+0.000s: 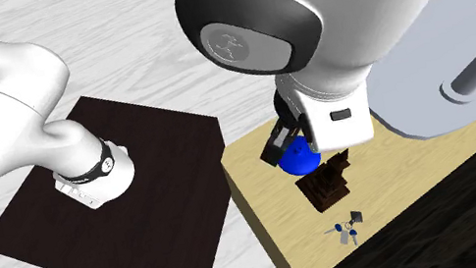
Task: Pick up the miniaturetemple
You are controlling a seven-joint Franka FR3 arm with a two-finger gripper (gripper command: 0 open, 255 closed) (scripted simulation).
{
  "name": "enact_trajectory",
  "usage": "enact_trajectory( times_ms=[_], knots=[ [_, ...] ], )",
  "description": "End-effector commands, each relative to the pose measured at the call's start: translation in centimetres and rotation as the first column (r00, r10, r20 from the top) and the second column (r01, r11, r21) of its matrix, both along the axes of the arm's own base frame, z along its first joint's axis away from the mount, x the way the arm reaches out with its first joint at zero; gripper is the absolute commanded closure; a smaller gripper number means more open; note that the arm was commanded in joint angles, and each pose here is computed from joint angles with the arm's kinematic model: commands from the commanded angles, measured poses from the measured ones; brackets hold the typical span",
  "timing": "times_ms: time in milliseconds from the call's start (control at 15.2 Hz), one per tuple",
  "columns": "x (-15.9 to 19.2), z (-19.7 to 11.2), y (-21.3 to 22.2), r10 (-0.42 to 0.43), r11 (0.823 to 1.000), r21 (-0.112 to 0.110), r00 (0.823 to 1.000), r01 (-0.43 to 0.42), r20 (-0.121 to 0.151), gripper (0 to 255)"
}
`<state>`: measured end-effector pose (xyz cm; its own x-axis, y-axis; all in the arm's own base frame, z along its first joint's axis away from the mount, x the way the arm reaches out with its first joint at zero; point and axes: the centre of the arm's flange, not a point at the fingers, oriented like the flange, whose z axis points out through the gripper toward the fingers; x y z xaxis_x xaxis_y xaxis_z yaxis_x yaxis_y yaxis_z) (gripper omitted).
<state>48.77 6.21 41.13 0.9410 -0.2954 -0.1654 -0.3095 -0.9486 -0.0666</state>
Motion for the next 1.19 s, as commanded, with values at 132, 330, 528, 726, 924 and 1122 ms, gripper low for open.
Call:
enact_trajectory(
  times_ms=[132,330,528,726,924,1122],
  knots=[
    [3.9,-4.0,1.2,-0.045,0.999,0.012,0.998,0.046,-0.037,0],
    [6.7,-7.0,2.1,-0.078,0.997,0.020,0.995,0.079,-0.064,0],
    [9.5,-10.1,2.8,-0.110,0.993,0.028,0.990,0.113,-0.092,0],
    [12.2,-13.2,3.5,-0.142,0.989,0.034,0.983,0.147,-0.120,0],
    [14.8,-16.4,4.2,-0.173,0.983,0.039,0.974,0.180,-0.148,0],
    [17.4,-19.7,4.8,-0.204,0.976,0.043,0.963,0.214,-0.176,0]
  ],
)
